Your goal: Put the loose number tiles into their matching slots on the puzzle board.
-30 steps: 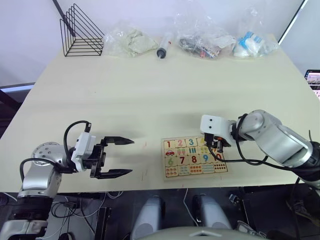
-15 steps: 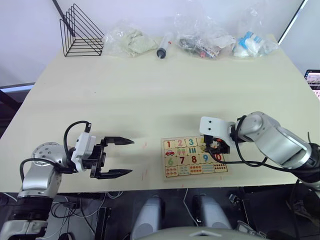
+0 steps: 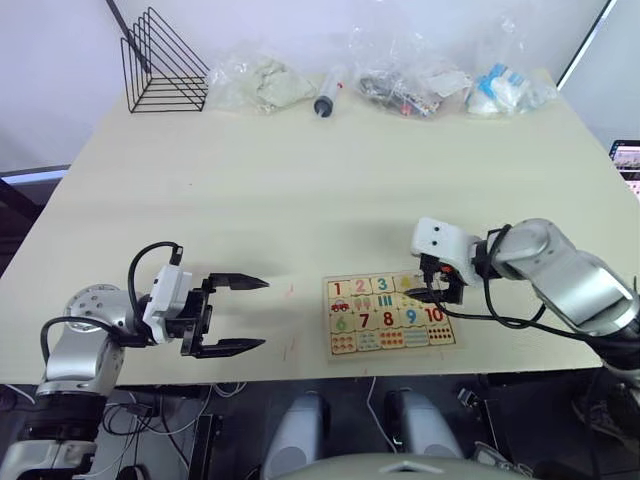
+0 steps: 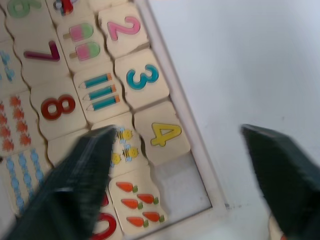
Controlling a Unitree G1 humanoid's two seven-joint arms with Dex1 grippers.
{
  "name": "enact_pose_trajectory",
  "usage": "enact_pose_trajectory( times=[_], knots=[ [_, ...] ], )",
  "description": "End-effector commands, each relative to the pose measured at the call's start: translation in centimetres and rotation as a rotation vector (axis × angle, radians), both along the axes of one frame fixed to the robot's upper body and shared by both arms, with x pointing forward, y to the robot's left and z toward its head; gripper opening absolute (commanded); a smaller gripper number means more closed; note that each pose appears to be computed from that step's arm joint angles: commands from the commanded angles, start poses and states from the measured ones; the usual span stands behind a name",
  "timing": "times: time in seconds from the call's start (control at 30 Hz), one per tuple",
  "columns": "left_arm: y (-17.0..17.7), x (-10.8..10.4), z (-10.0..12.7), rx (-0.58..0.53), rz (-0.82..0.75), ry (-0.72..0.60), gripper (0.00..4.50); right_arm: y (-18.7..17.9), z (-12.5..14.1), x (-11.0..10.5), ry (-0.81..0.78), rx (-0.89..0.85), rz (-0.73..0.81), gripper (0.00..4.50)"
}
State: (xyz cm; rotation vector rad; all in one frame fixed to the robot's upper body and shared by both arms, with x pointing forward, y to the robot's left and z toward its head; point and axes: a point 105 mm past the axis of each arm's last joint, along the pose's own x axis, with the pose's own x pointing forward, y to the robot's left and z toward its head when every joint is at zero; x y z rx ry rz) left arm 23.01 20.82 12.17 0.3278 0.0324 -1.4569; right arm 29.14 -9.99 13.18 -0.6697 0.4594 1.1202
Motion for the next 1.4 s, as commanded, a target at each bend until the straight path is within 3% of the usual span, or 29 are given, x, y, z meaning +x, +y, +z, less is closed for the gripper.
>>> enact_pose_trajectory(
  times=[0.03, 0.13, 0.17, 0.63, 1.0, 1.4],
  knots=[
    [-0.3, -0.4, 0.7, -0.005, -0.028, -0.034, 4.50, -0.1, 1.6, 0.3, -0.076, 0.076, 0.002, 2.01],
    [-0.3, -0.4, 0.6, -0.004, -0.027, -0.033, 4.50, -0.2, 1.7, 0.4, -0.087, 0.150, -0.007, 0.41],
    [-0.3, -0.4, 0.6, -0.003, -0.026, -0.033, 4.50, -0.3, 1.7, 0.5, -0.093, 0.169, -0.015, 0.15],
    [-0.6, 0.0, 0.3, -0.008, -0.012, -0.036, 4.50, -1.4, -1.4, 0.0, -0.075, 0.335, 0.002, 0.15],
    [-0.6, 0.3, -0.2, 0.003, 0.009, -0.036, 4.50, -1.8, -5.4, -0.7, 0.038, 0.300, -0.059, 0.15],
    [0.0, 0.7, -0.7, -0.005, 0.120, -0.030, 4.50, -2.8, -2.2, -0.8, -0.081, 0.480, -0.108, 0.15]
  ],
)
